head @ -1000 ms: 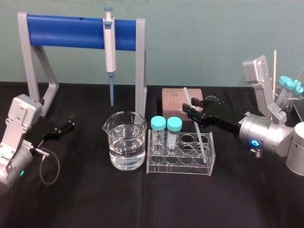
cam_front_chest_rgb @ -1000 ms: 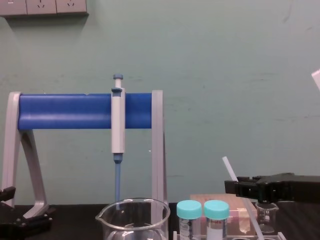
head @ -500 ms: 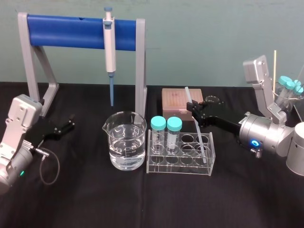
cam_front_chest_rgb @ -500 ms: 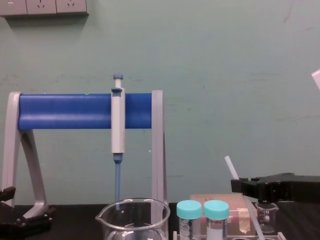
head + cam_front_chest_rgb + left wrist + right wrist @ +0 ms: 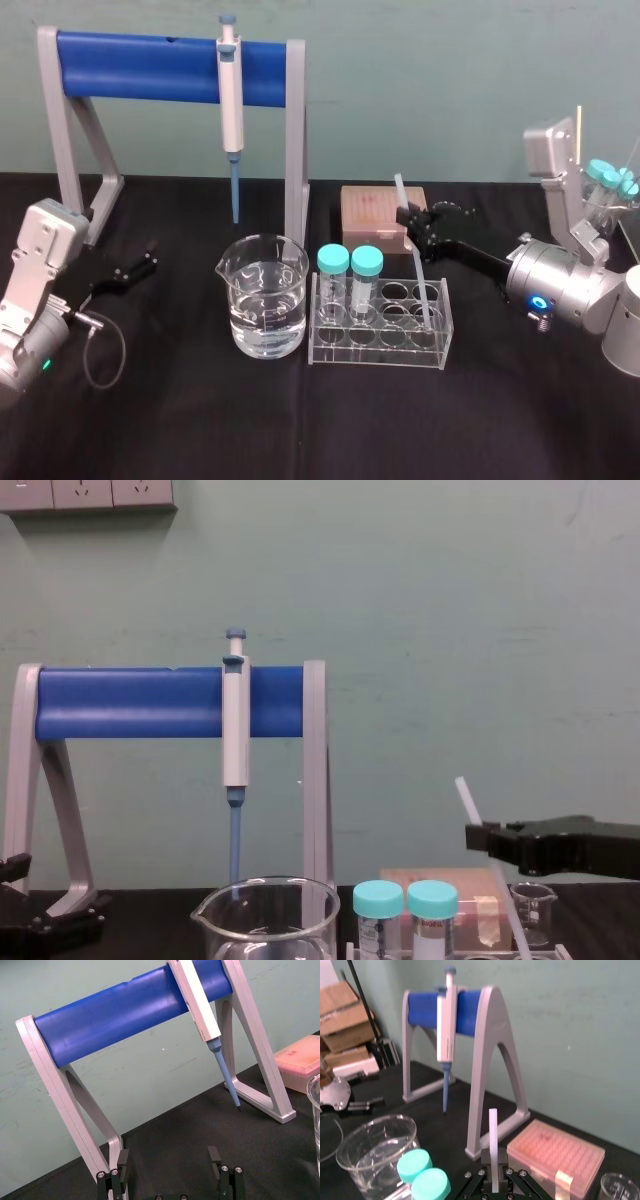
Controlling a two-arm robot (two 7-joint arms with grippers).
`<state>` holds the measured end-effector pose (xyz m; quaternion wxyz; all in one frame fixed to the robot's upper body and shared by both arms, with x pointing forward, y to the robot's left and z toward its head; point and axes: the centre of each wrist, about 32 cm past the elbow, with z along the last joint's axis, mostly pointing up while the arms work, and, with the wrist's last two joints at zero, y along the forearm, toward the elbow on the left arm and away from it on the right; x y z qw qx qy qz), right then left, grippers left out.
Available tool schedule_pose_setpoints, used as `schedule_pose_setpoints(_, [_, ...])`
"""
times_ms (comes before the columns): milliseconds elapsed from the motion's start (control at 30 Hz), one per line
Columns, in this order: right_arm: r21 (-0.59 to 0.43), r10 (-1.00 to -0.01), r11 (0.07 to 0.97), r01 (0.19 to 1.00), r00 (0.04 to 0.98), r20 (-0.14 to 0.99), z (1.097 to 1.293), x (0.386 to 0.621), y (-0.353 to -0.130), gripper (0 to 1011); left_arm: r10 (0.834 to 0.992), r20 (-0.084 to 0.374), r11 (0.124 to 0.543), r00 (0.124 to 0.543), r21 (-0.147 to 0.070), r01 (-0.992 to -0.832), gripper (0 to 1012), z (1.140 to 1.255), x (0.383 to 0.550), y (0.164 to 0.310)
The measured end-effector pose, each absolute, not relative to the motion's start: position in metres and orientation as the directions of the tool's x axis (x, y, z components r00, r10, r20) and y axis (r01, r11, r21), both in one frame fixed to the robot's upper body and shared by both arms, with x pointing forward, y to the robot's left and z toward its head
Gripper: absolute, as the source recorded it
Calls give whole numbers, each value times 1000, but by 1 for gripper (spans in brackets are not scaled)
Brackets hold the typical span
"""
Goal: Pick up the stirring rod with one hand, then place it down.
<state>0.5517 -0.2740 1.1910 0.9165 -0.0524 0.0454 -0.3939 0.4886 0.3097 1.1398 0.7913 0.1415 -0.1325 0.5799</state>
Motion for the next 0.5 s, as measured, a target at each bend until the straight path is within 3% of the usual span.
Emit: schedule_pose_setpoints(500, [131,-730,679,723,683,16,1187,534,-277,66,880,374,287,292,70,-955,1000,1140,489,310])
